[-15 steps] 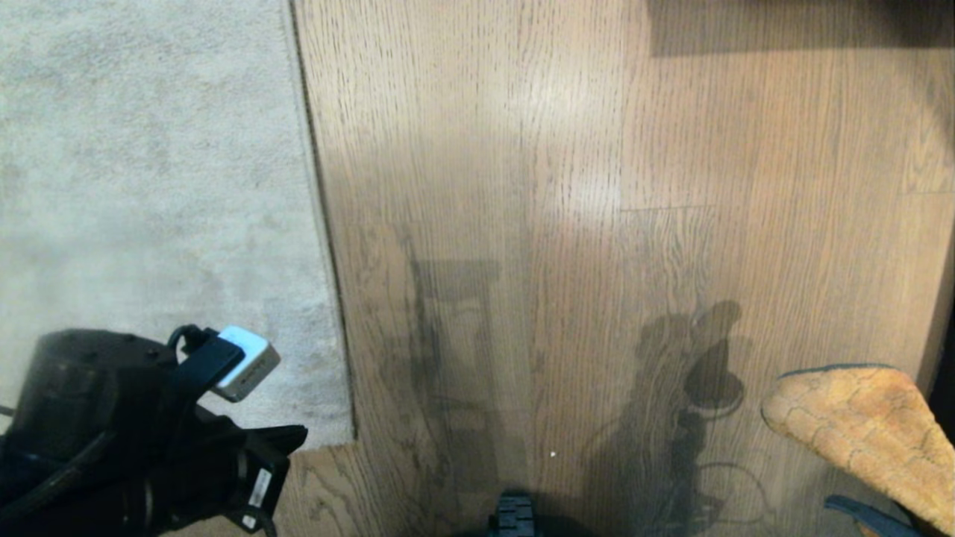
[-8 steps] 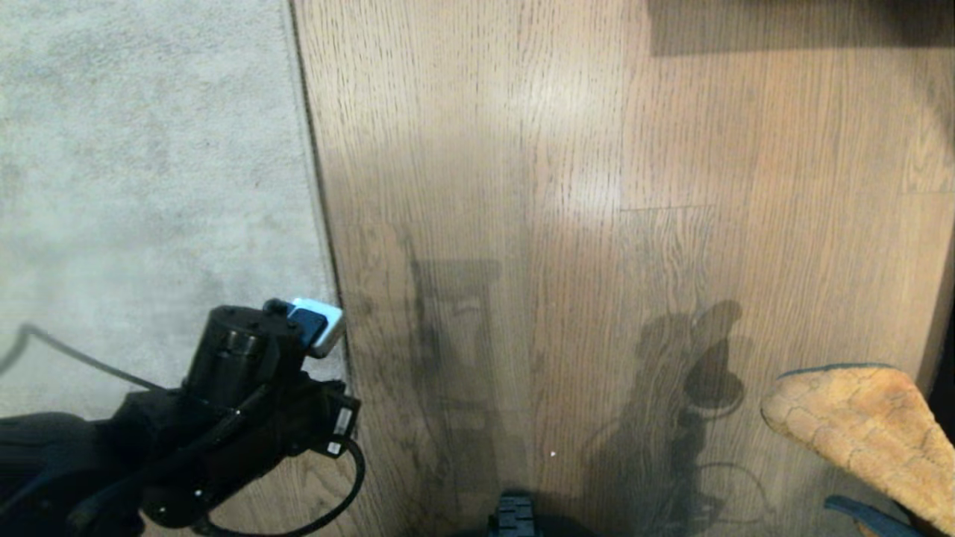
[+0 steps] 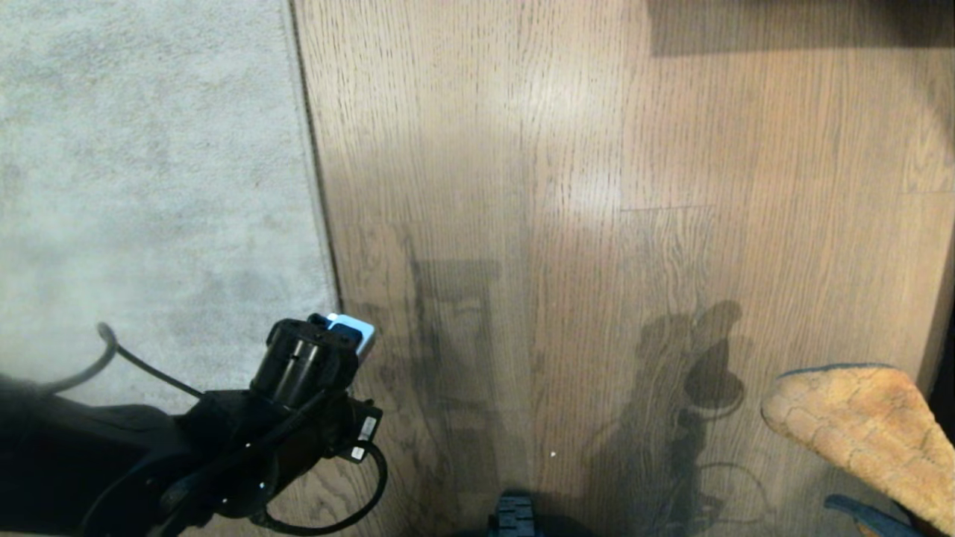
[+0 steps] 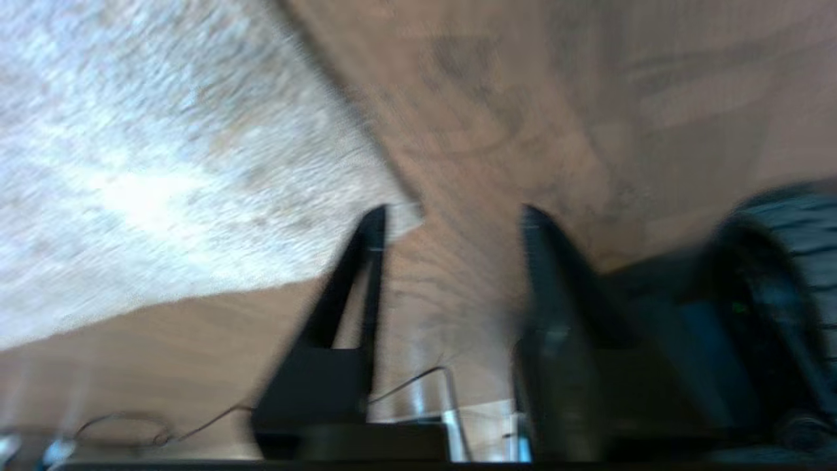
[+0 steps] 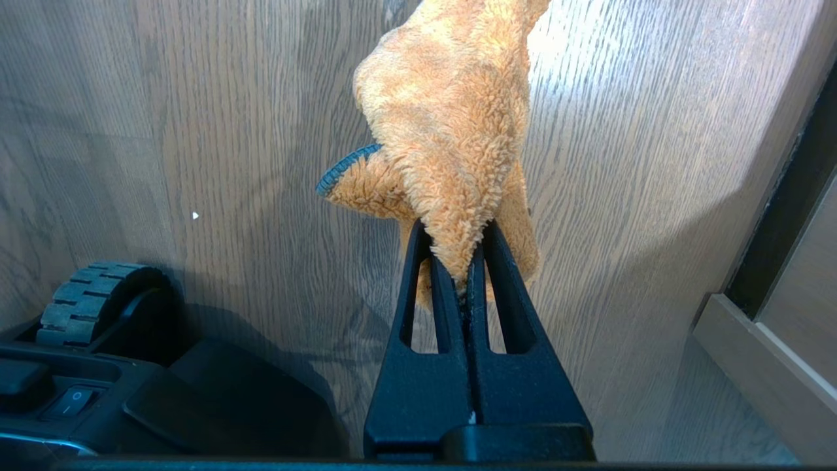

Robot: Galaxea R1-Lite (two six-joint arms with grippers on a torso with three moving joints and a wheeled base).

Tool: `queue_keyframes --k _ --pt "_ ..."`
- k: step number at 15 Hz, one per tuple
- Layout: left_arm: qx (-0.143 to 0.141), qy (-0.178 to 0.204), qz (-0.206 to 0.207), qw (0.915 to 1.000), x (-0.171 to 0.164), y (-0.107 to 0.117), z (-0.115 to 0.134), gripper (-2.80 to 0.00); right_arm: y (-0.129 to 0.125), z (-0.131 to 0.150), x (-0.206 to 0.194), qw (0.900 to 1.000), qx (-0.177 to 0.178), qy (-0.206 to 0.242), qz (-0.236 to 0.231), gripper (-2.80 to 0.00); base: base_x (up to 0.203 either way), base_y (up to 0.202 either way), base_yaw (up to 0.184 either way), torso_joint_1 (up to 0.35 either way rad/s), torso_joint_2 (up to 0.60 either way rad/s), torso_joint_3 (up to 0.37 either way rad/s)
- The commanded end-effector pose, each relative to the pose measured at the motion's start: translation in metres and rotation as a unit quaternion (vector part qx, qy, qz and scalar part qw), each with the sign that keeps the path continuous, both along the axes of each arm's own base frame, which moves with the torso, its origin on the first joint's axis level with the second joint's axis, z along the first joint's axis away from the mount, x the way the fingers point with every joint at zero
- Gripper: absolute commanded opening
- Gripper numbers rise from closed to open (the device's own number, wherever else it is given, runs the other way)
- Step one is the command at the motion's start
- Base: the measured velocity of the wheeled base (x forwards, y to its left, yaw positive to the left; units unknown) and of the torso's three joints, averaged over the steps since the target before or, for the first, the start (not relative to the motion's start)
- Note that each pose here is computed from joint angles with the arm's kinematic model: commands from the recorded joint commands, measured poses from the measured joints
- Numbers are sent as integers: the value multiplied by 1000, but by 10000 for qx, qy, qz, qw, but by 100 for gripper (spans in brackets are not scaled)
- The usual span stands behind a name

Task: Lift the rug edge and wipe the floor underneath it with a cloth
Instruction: Lift up the carpet

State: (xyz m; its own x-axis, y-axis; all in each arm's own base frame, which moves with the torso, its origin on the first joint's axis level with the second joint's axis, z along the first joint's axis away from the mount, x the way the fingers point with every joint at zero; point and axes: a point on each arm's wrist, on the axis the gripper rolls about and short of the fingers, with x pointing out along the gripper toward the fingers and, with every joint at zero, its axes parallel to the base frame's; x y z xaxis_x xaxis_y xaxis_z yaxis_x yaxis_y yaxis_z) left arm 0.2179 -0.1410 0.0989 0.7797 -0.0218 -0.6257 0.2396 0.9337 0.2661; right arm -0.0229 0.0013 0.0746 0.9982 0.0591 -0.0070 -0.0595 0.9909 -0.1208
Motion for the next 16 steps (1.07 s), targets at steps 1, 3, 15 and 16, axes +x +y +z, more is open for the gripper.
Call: queue_keyframes --k 1,3,15,16 --pt "209 31 170 9996 5 -1 -8 0 0 0 0 10000 -6 11 3 -280 0 0 0 0 0 0" --pt "411 10 321 9986 9 -1 -12 0 0 0 0 10000 -6 9 3 -280 0 0 0 0 0 0" --pt "1538 -69 768 9851 38 17 -19 0 0 0 0 10000 -6 3 3 -280 0 0 0 0 0 0" --pt "1597 -76 846 9835 40 18 -20 0 0 0 0 10000 -6 3 3 -280 0 0 0 0 0 0"
